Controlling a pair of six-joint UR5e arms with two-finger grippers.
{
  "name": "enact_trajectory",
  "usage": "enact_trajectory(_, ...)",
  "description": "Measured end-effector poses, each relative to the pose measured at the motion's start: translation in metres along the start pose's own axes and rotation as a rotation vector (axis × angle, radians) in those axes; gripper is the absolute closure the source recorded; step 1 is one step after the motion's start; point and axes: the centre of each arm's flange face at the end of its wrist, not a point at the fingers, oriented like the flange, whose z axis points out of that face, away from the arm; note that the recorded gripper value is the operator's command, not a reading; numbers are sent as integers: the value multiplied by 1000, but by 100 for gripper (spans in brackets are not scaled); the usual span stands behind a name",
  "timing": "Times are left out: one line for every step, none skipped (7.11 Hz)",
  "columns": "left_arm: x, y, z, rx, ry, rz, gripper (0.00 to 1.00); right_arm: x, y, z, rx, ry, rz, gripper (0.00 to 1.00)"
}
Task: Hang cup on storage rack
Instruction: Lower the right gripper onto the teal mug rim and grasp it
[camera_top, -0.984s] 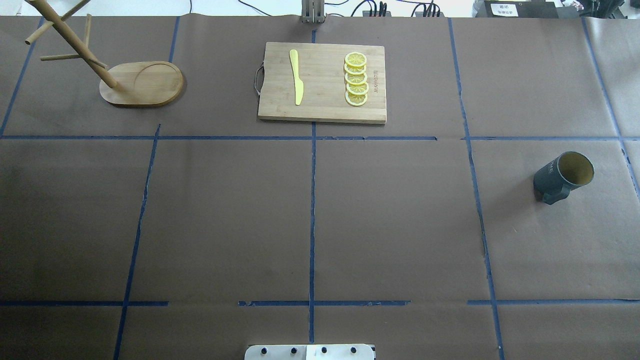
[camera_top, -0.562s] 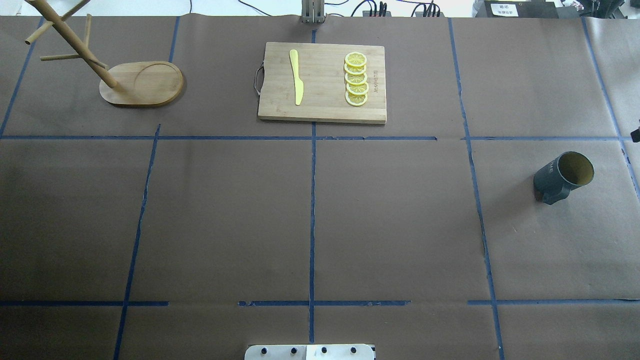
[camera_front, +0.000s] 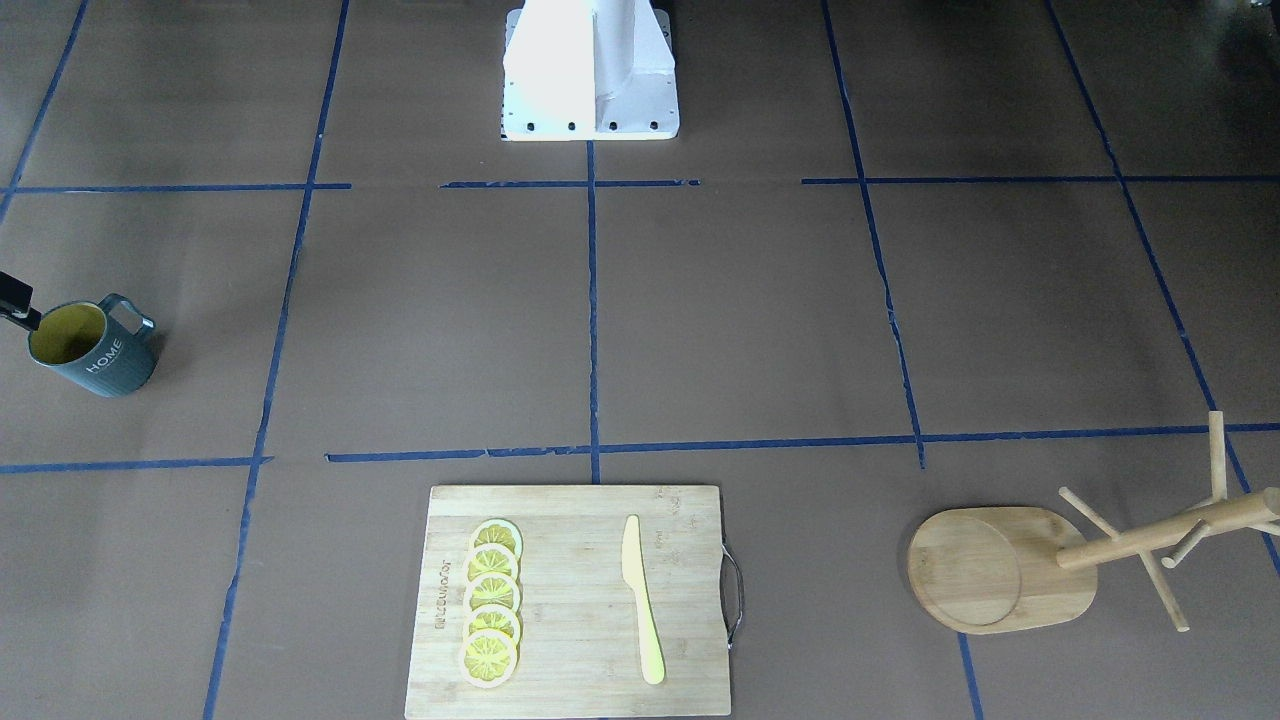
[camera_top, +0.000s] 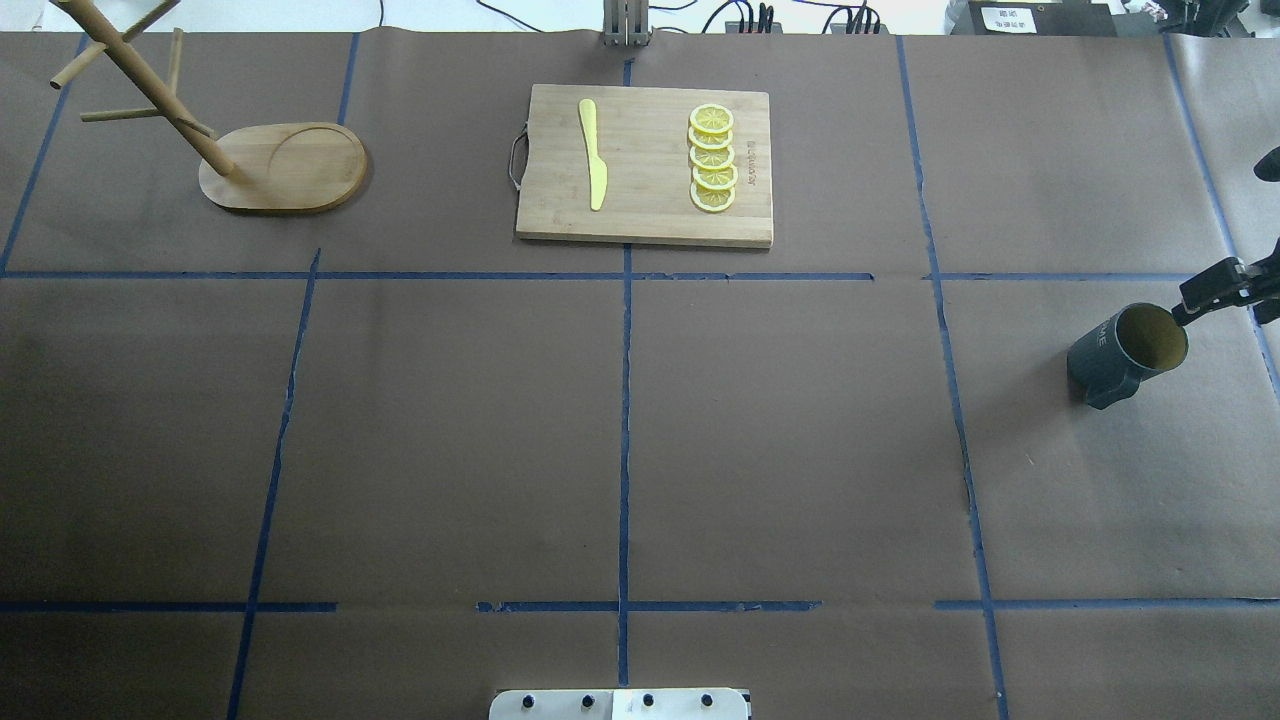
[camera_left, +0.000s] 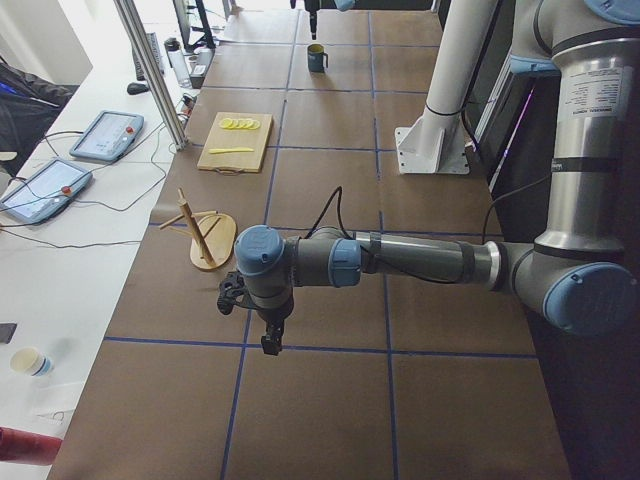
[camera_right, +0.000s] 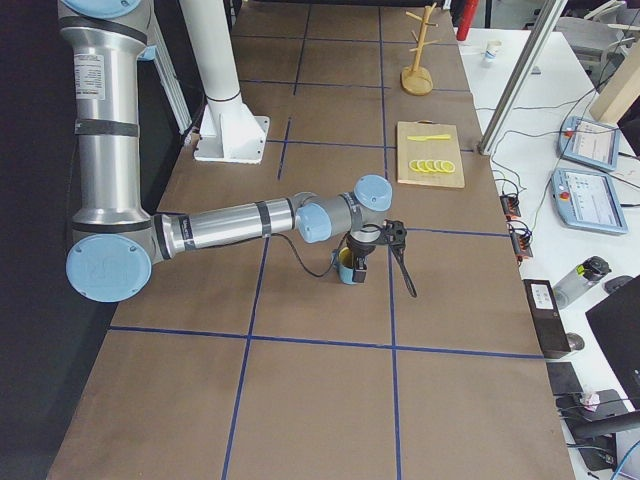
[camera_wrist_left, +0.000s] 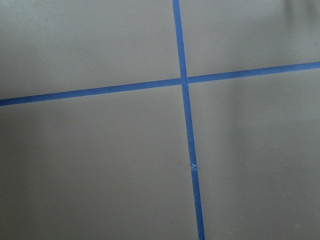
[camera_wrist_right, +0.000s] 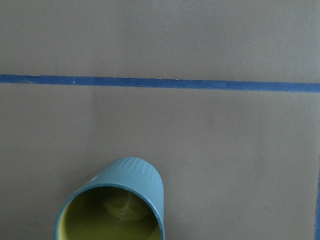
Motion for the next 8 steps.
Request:
enact_trajectory(1, 0, -1, 2, -1, 1, 0, 1, -5, 9, -3, -1, 5, 0)
enact_trajectory(1, 0, -1, 3, -1, 3, 0, -1, -7, 15, -9, -2, 9, 0)
enact_trajectory(1, -1, -2, 3, -1, 3, 0, -5, -6, 20, -17, -3, 8, 0)
enact_trajectory(1, -1, -2, 3, -1, 3, 0, -9, -5, 25, -27, -1, 2, 2)
enact_trajectory(2, -1, -2, 4, -1, 4, 0, -13, -3, 30, -35, 2, -5, 52)
enact_trajectory(2, -2, -3, 5, -1, 4, 0, -14, -2, 32, -40, 3, -10, 87)
enact_trajectory(3, -3, -3, 6, -1, 5, 0, -14, -1, 33, -42, 3, -11, 99)
enact_trajectory(3, -4, -4, 7, -1, 5, 0, -14, 1, 33, -41, 4, -12, 100)
